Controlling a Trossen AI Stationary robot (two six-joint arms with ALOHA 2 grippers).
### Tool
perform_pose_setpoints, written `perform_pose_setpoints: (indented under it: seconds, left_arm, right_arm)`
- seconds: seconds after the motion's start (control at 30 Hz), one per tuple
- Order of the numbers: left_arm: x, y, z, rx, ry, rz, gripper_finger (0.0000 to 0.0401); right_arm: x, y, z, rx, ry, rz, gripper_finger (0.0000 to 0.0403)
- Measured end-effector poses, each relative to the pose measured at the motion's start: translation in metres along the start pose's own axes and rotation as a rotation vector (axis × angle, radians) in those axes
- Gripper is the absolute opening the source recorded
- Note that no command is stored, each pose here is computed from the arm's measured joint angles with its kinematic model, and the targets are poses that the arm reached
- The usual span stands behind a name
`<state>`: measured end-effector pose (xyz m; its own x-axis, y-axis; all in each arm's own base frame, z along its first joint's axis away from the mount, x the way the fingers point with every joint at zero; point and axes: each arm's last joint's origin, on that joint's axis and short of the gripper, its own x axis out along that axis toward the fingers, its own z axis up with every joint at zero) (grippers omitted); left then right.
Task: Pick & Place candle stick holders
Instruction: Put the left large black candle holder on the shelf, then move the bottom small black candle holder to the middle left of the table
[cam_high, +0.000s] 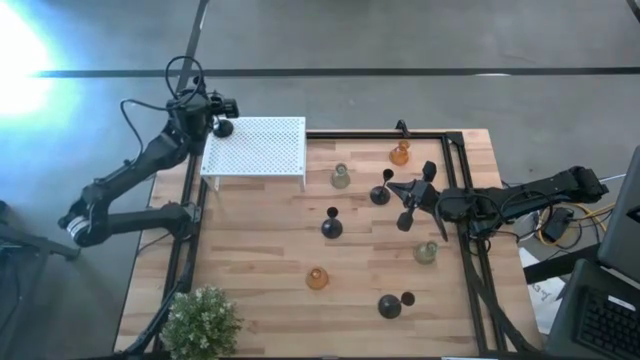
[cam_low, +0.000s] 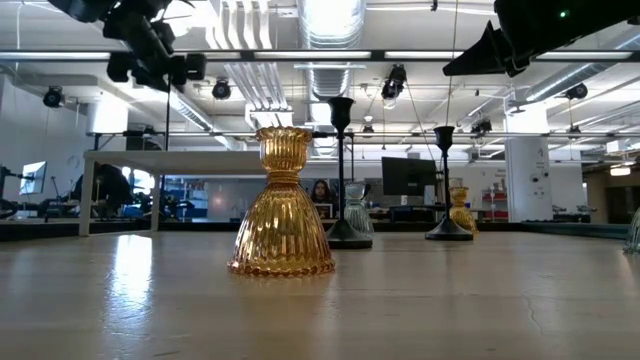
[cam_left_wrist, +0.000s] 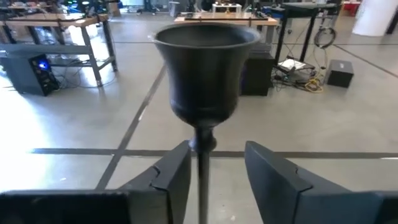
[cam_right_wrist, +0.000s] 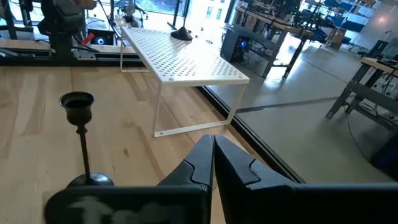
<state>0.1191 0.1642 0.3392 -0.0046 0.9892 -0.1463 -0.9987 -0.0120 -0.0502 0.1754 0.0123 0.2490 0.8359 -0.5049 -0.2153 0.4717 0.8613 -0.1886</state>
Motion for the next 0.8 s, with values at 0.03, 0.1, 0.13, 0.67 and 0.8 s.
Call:
perform_pose_setpoints:
  seconds: [0.03, 0.1, 0.13, 0.67, 0.8]
  left_arm:
    - [-0.001, 0.001, 0.0, 0.002, 0.001, -0.004, 0.0168]
    - [-0.003, 0.002, 0.001, 0.005, 0.006, -0.016, 0.0181]
    - [-0.004, 0.002, 0.001, 0.008, 0.008, -0.023, 0.0187]
    - [-0.059, 0.042, 0.009, 0.082, 0.109, -0.191, 0.0202]
    - [-0.079, 0.058, 0.008, 0.065, 0.19, -0.261, 0.0202]
  right_arm:
    - [0.0, 0.0, 0.0, 0.0, 0.0, 0.0, 0.0008]
    - [0.0, 0.0, 0.0, 0.0, 0.0, 0.0, 0.0008]
    - [0.0, 0.0, 0.0, 0.0, 0.0, 0.0, 0.0008]
    - [0.0, 0.0, 0.0, 0.004, 0.002, 0.0, 0.0008]
    - [0.0, 0.0, 0.0, 0.005, 0.001, 0.0, 0.0008]
